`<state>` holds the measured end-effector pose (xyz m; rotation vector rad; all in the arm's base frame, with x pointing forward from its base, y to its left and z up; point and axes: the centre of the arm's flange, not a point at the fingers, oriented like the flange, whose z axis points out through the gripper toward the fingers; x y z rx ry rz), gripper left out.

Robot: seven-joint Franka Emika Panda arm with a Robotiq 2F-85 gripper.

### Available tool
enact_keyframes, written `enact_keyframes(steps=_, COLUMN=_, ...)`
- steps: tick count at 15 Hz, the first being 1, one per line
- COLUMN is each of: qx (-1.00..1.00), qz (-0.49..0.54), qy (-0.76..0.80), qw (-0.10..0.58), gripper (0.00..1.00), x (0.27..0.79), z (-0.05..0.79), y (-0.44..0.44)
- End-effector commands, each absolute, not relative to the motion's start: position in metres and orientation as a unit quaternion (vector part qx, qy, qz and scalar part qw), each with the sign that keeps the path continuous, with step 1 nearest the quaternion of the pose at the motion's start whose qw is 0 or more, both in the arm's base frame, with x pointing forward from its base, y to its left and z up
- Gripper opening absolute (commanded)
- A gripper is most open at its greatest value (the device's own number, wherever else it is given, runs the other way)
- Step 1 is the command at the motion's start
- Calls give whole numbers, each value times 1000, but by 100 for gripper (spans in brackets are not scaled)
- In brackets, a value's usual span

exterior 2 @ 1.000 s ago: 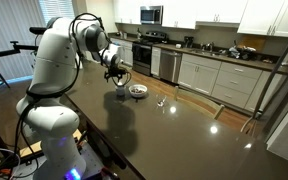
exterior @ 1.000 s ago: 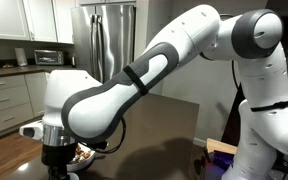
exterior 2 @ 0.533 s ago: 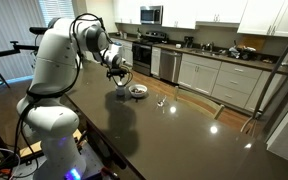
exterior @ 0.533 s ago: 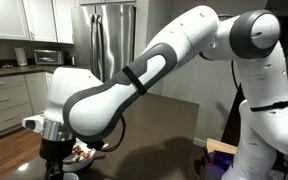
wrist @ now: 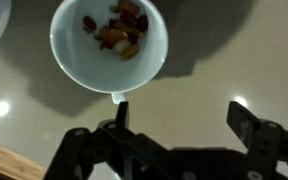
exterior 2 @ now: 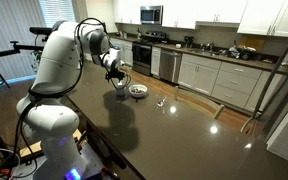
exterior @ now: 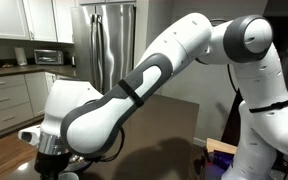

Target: Slide the white mug to the right, pour the contents in the white mug into the bowl

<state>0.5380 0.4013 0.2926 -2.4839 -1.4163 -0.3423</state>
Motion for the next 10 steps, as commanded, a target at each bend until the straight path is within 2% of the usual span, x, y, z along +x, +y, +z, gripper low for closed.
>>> enact_keyframes(steps=1, qx=-855, qz=-138, qy=-482, qw=132, gripper=100, x=538, z=277, y=416)
enact_keyframes(steps=5, qx=-849, qz=-160, qy=-487, qw=126, gripper=100, x=539, z=266, y=420)
enact_keyframes(steps=10, qx=-844, qz=-190, qy=-497, qw=75, gripper=100, x=551, z=266, y=412)
